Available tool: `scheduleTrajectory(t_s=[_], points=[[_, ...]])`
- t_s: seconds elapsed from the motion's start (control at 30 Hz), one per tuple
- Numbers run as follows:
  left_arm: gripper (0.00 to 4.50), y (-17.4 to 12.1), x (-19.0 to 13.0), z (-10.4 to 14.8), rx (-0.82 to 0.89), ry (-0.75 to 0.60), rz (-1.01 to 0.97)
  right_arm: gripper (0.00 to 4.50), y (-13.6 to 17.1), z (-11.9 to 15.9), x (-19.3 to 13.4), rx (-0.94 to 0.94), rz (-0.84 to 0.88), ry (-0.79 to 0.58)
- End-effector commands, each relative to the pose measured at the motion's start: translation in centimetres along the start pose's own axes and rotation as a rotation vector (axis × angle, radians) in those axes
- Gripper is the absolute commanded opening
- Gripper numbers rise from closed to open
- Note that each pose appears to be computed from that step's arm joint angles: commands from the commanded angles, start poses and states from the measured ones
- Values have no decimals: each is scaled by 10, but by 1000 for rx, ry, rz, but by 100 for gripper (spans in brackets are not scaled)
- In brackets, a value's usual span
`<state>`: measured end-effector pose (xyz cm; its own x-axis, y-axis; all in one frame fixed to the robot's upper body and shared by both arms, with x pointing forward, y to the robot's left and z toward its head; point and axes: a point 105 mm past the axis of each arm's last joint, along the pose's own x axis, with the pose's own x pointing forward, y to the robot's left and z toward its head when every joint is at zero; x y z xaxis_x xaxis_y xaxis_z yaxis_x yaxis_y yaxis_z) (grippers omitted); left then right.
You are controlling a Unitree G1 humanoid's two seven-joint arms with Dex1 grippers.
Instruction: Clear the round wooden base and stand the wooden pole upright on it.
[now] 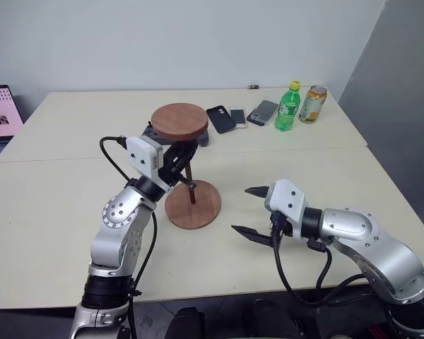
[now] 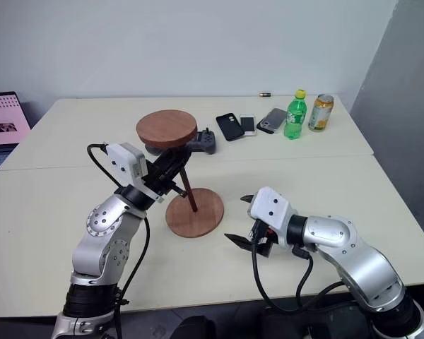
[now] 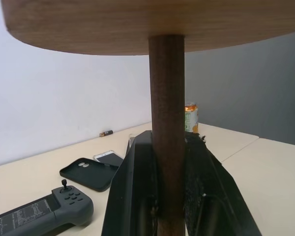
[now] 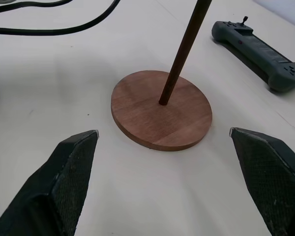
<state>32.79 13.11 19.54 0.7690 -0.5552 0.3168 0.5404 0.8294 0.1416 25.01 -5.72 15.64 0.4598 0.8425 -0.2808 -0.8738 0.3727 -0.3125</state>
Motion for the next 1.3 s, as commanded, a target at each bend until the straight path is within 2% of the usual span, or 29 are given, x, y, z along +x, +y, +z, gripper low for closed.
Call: scheduleTrajectory(t_s=[0.03, 0.23, 0.3, 0.33, 0.37, 0.47, 0.6, 0.67, 1.0, 1.3], points=[[27, 18, -21, -45, 1, 216, 73, 450, -1, 12, 0, -43, -3, -42], [27, 20, -22, -44, 8, 216, 80, 450, -2, 13, 1, -49, -1, -50], [97, 21, -23, -43, 6, 214, 86, 450, -2, 13, 1, -50, -1, -51], [105, 21, -23, -43, 4, 214, 88, 450, -2, 13, 1, -50, 0, -51], [139, 21, -23, -43, 1, 214, 89, 450, -2, 13, 1, -51, 1, -51], [181, 22, -24, -42, -14, 209, 90, 450, -2, 13, 1, -54, 3, -52], [277, 17, -21, -38, -27, 187, 63, 450, -2, 13, 1, -55, 3, -51], [303, 14, -20, -35, -7, 184, 36, 450, -2, 13, 1, -55, 3, -50], [303, 7, -18, -32, -4, 181, -17, 450, -3, 12, 2, -55, 2, -51], [303, 6, -27, -28, 77, 229, -138, 450, -5, 10, 3, -52, -6, -49]])
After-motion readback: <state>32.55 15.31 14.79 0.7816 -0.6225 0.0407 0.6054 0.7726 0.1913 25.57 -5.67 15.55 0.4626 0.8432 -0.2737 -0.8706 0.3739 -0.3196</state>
